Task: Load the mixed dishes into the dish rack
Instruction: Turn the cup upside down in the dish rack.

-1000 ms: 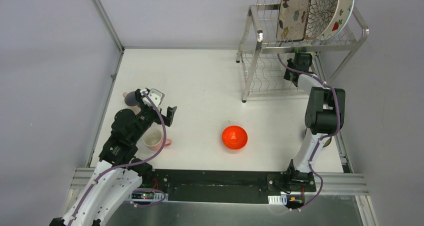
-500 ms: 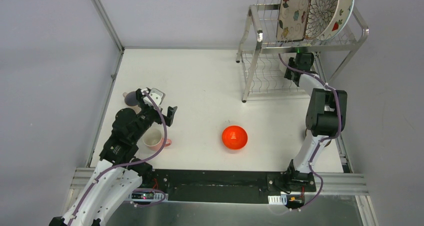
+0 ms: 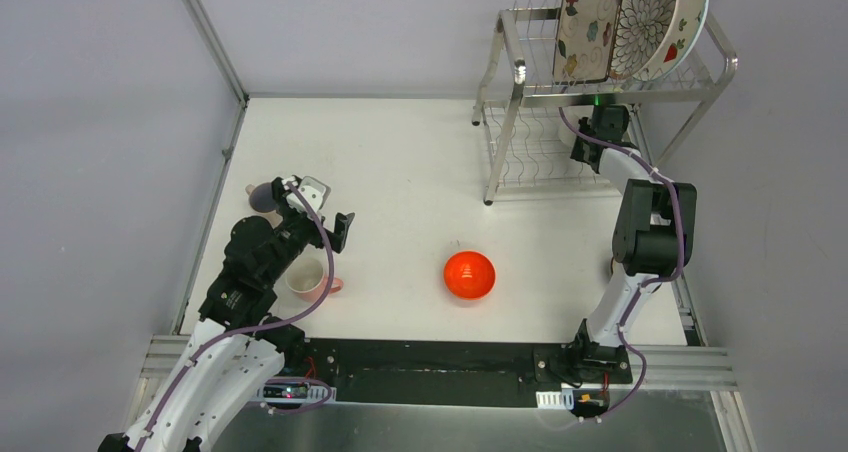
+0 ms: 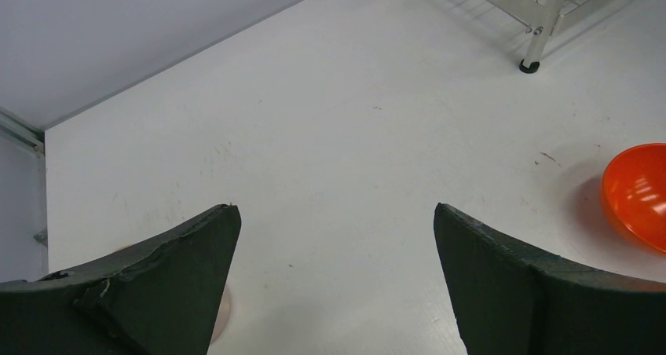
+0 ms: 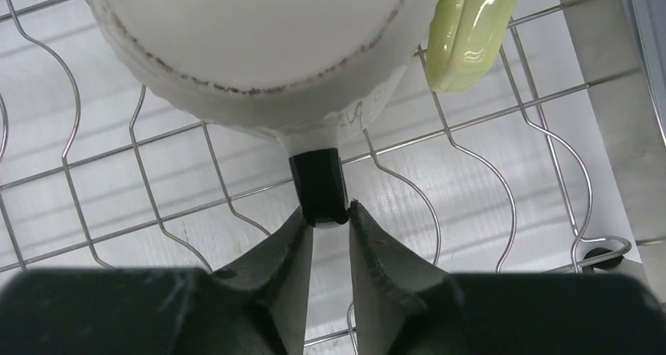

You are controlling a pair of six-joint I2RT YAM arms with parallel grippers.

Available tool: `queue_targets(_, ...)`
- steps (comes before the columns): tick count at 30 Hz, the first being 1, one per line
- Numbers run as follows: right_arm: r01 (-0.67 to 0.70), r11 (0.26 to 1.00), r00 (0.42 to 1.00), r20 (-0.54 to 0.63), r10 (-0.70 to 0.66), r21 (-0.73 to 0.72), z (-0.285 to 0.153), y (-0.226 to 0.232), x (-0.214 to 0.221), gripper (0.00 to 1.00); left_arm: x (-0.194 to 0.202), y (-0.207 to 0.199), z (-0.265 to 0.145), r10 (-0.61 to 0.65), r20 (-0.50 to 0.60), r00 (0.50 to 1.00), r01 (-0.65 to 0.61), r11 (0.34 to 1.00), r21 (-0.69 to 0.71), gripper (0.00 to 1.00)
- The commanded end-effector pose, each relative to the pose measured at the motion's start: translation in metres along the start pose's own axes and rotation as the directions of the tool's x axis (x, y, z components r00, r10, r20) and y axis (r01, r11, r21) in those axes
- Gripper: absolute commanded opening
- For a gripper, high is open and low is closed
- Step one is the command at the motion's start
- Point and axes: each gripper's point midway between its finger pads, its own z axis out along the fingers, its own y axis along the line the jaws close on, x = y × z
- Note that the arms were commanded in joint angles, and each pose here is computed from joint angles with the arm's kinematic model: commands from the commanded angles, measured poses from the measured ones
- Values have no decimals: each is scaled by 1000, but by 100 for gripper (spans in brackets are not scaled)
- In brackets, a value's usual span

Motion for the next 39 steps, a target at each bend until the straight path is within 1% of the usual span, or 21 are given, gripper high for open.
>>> queue_targets(1,-13,1000,996,84,14,-18,-14,2,-31,24,-7,0,0,13,25,1000,-13,1000,0,99)
queue_targets(7,3,1000,995,104,-1,-15,-2,2,-38,17,-5,-1,2,16,17,1000,-16,1000,7,99)
queue_targets(24,-11,999,995,98,15,-38,32,11,-47,16,-3,-1,6,22,1,1000,-22,1000,4,99)
queue_targets(28,-15,999,996,91,19,-44,37,13,-46,17,-2,0,6,25,-2,1000,-25,1000,-1,99)
queue_targets(33,-17,998,996,85,21,-52,33,14,-43,26,1,1,7,25,-11,1000,-25,1000,-4,99)
queue_targets(39,-20,998,997,76,24,-52,16,11,-34,27,2,-1,9,22,-16,1000,-22,1000,5,99)
